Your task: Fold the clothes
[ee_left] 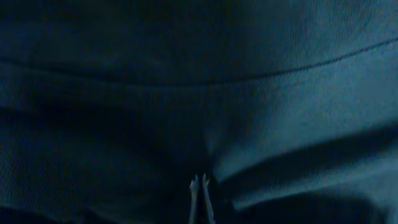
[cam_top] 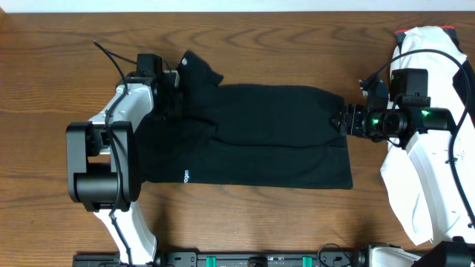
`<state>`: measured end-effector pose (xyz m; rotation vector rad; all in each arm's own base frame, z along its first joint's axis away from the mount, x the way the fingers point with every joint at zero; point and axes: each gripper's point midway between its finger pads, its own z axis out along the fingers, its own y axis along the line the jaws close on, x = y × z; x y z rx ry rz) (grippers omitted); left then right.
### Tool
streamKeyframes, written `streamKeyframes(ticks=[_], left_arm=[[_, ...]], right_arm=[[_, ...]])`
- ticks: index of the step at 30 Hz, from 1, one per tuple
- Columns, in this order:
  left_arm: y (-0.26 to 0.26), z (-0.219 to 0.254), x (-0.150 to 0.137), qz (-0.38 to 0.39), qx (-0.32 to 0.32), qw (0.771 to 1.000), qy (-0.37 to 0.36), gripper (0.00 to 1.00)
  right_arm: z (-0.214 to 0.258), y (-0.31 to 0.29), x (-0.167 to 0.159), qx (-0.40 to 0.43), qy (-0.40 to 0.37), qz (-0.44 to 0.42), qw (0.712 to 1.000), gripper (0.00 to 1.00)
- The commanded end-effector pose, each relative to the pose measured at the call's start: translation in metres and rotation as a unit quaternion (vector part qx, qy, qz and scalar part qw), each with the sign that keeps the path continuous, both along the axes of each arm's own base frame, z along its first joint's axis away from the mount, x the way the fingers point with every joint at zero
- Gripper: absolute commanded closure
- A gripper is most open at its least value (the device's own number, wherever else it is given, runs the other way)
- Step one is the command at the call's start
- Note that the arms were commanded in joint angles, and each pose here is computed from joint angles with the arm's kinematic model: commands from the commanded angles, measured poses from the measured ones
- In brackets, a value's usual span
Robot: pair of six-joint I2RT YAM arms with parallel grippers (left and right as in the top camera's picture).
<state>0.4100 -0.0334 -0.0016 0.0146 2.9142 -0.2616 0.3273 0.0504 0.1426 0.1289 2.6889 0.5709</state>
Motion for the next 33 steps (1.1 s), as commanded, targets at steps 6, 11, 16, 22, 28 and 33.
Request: streamKeyframes(ticks=[6, 11, 16, 22, 28, 33], left_arm=[[0.010, 0.028, -0.009, 0.006, 0.024, 1.000, -0.009, 0.87], [0.009, 0.078, 0.031, 0.008, 0.023, 0.991, -0.129, 0.68], [0.009, 0.091, 0.068, 0.010, 0.021, 0.978, -0.207, 0.49], [0.008, 0.065, 0.100, 0.010, 0.020, 0.970, -0.243, 0.36], [-0.004, 0.041, 0.122, -0.014, -0.006, 0.962, -0.274, 0.36], [-0.007, 0.021, 0.126, -0.016, -0.006, 0.962, -0.271, 0.37]], right_arm=[[0.006, -0.005, 0.006, -0.005, -0.012, -0.011, 1.000, 0.34], [0.007, -0.005, 0.008, -0.005, -0.016, -0.011, 1.000, 0.33], [0.007, -0.005, 0.008, -0.005, -0.016, -0.012, 1.000, 0.33], [0.007, -0.005, 0.007, -0.002, -0.013, -0.018, 1.000, 0.34], [0.005, -0.005, 0.005, 0.001, -0.004, -0.023, 1.000, 0.36], [0.001, -0.004, -0.003, 0.003, 0.016, -0.027, 0.999, 0.39]])
